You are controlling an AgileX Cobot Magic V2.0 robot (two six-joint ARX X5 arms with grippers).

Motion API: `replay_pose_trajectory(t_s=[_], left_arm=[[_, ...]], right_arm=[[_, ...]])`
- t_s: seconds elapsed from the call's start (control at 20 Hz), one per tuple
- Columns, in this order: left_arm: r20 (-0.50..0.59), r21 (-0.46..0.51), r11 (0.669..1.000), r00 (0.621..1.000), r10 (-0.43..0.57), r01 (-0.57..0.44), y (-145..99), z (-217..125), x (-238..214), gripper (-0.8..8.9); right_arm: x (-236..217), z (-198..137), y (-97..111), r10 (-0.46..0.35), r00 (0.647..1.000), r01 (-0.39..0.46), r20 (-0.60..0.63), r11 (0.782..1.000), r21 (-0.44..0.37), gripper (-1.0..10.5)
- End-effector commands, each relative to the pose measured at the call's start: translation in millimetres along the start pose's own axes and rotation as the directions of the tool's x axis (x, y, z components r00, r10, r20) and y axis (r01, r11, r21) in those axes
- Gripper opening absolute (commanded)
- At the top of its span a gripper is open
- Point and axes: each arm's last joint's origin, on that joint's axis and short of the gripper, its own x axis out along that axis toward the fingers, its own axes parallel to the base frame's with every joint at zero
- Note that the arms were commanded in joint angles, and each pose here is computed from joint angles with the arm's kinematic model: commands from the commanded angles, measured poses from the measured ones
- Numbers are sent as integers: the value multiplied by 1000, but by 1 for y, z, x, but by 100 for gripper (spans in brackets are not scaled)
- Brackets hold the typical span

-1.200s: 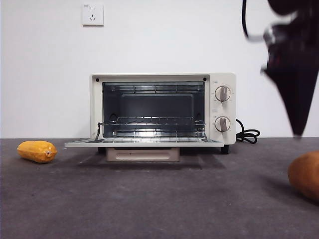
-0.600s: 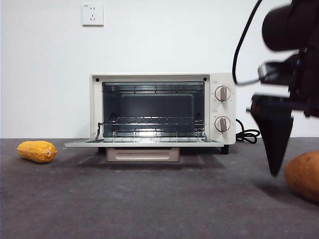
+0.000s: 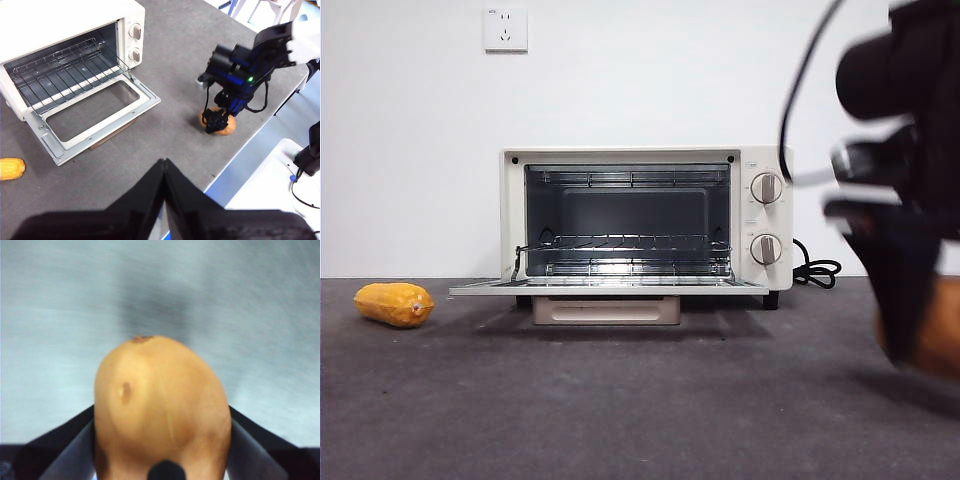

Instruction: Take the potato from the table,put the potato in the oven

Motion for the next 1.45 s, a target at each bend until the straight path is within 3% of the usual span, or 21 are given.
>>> replay_pose_trajectory(t_s=[0.05,0.15,0.35,0.45,0.6,0.8,1.05,1.25,1.45], left_arm=[[8,-3,1000,1000,2,-2,0,0,-1,-5],[9,5,1000,1000,1,-1,0,0,-2,-5],[25,20,1000,1000,-1,0,0,-2,-7,-5],[51,37,998,998,42,-43,2,-5,-14,-5],[105,54,975,973,207,-213,8,-10,-26,-5],[147,56,926,920,363,-375,13,-14,-36,-5],[171,66,882,876,451,-467,16,-17,-43,-5],[176,102,830,831,527,-548,18,-16,-44,-5],[177,109,824,827,534,-555,19,-16,-44,-5]], right_arm=[[-38,15,18,133,980,-128,150,991,-48,30],[-71,34,35,236,923,-209,304,970,-121,30],[-110,66,54,371,758,-321,536,928,-189,30],[-114,78,59,395,723,-352,566,917,-191,29],[-102,98,73,438,724,-384,532,898,-217,30],[-71,127,88,434,744,-402,508,898,-178,30],[-39,163,107,440,721,-413,535,893,-178,29],[-14,191,117,400,738,-384,543,911,-150,29],[6,208,123,371,764,-360,528,924,-128,30]])
